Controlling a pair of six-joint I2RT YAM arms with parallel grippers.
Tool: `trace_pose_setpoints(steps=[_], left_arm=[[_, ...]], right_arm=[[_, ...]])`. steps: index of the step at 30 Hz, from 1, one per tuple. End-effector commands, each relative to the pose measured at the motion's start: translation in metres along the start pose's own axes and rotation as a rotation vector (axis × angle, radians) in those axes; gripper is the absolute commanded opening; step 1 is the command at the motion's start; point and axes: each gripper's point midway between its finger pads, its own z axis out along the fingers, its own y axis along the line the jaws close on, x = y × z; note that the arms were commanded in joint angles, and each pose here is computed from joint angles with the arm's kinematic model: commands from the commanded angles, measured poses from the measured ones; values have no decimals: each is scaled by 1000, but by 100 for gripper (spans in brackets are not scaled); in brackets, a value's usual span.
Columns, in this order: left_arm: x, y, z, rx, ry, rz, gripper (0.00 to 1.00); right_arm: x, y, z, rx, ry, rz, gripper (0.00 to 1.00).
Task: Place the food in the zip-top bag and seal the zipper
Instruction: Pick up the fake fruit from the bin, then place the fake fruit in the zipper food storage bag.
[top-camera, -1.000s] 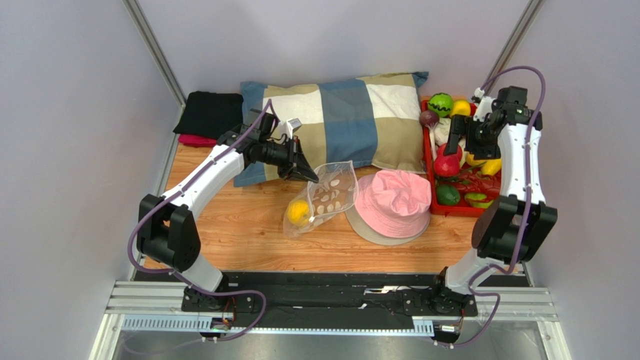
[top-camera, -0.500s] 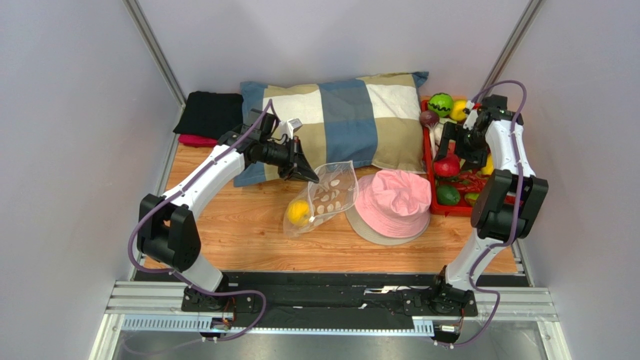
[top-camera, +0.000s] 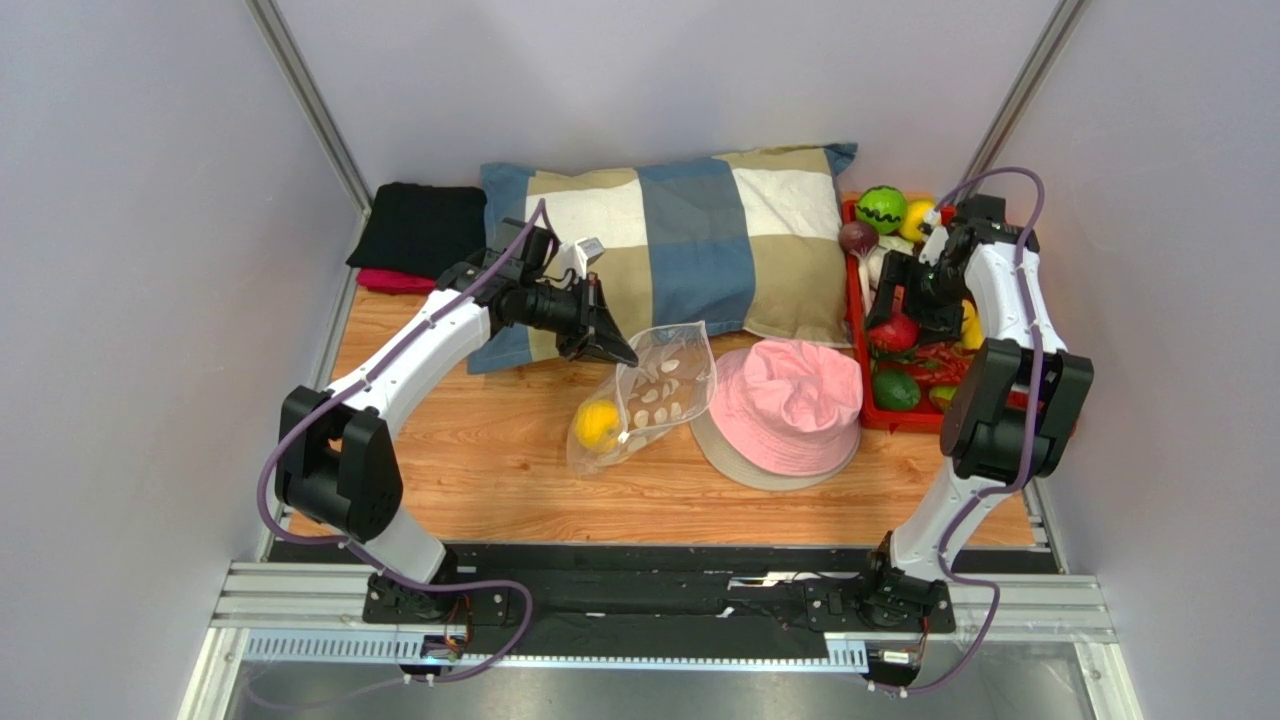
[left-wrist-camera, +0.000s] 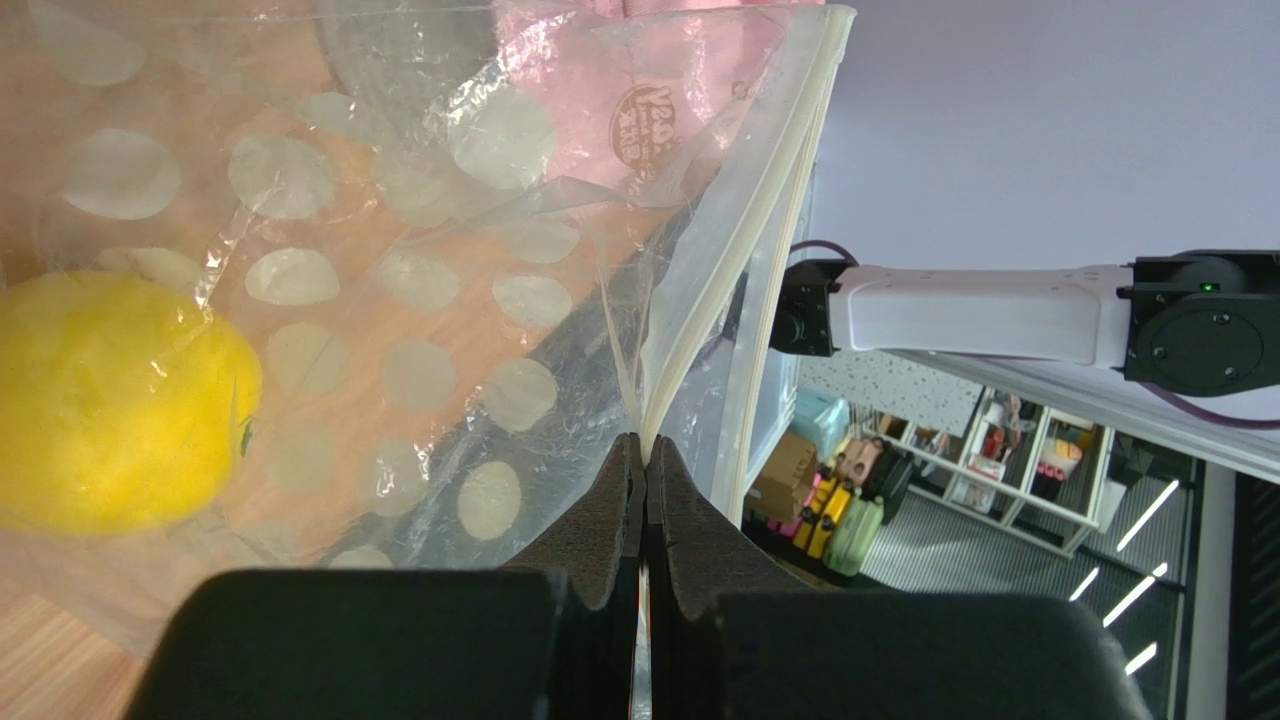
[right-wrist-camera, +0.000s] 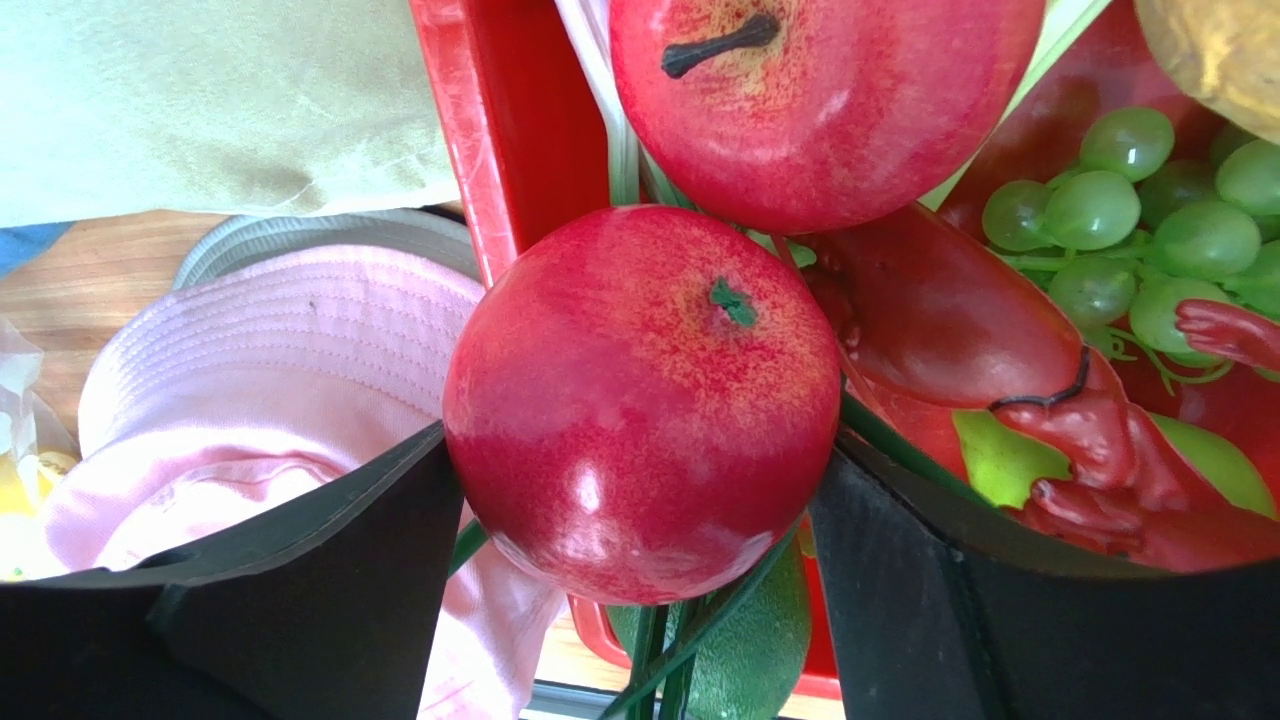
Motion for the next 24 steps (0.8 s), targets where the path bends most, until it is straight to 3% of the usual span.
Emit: trace_pose_setpoints(steps=[1, 7, 13, 15, 19, 24], left_arm=[[-3, -6, -2, 11, -12, 28, 0], [-3, -7, 0, 19, -3, 23, 0], [-1, -8, 0, 31, 9, 19, 0], [-1, -9, 0, 39, 15, 12, 0], [0, -12, -1, 52, 20, 19, 0], [2, -14, -2, 66, 29, 17, 0]], right_arm=[[-31, 16, -59, 1, -179, -78, 76], [-41, 72, -113, -166, -286, -201, 63], [1, 195, -150, -452, -311, -514, 61], [15, 225, -166, -498, -379, -649, 61], [81, 287, -155, -605, -383, -951, 62], [122, 318, -128, -587, -371, -1166, 63]])
